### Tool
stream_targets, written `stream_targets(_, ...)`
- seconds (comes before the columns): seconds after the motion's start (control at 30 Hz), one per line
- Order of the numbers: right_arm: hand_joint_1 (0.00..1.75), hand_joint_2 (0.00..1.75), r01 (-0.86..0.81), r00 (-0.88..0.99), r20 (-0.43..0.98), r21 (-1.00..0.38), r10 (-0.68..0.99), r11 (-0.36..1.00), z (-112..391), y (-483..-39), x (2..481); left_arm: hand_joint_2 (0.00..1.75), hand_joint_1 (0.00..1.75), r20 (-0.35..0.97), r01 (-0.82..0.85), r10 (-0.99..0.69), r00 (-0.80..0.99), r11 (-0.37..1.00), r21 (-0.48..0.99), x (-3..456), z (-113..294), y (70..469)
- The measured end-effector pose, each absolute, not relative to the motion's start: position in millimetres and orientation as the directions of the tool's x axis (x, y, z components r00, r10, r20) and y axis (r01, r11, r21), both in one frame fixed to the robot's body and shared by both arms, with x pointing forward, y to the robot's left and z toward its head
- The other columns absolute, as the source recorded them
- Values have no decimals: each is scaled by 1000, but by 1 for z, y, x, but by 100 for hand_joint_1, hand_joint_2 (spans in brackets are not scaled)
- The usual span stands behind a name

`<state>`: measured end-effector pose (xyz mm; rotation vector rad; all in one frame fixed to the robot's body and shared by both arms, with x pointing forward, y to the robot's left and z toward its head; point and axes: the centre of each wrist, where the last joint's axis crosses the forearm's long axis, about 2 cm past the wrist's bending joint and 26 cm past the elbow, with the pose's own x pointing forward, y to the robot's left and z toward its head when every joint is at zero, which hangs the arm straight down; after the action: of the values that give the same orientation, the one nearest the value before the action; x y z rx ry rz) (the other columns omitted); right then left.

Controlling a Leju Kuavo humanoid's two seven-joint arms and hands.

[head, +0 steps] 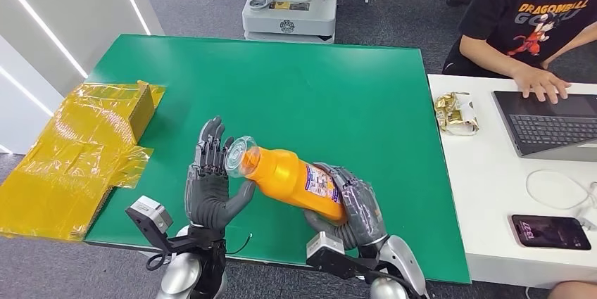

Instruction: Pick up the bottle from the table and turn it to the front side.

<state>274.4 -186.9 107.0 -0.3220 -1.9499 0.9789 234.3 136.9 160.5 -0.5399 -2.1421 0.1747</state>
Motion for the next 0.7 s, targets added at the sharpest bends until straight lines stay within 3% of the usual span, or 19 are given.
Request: stream_targets(0.7,175,175,28,-600,502,-765,623,643,136,-162,314,175,0,733,371,443,-515,887,-276,251,178,127)
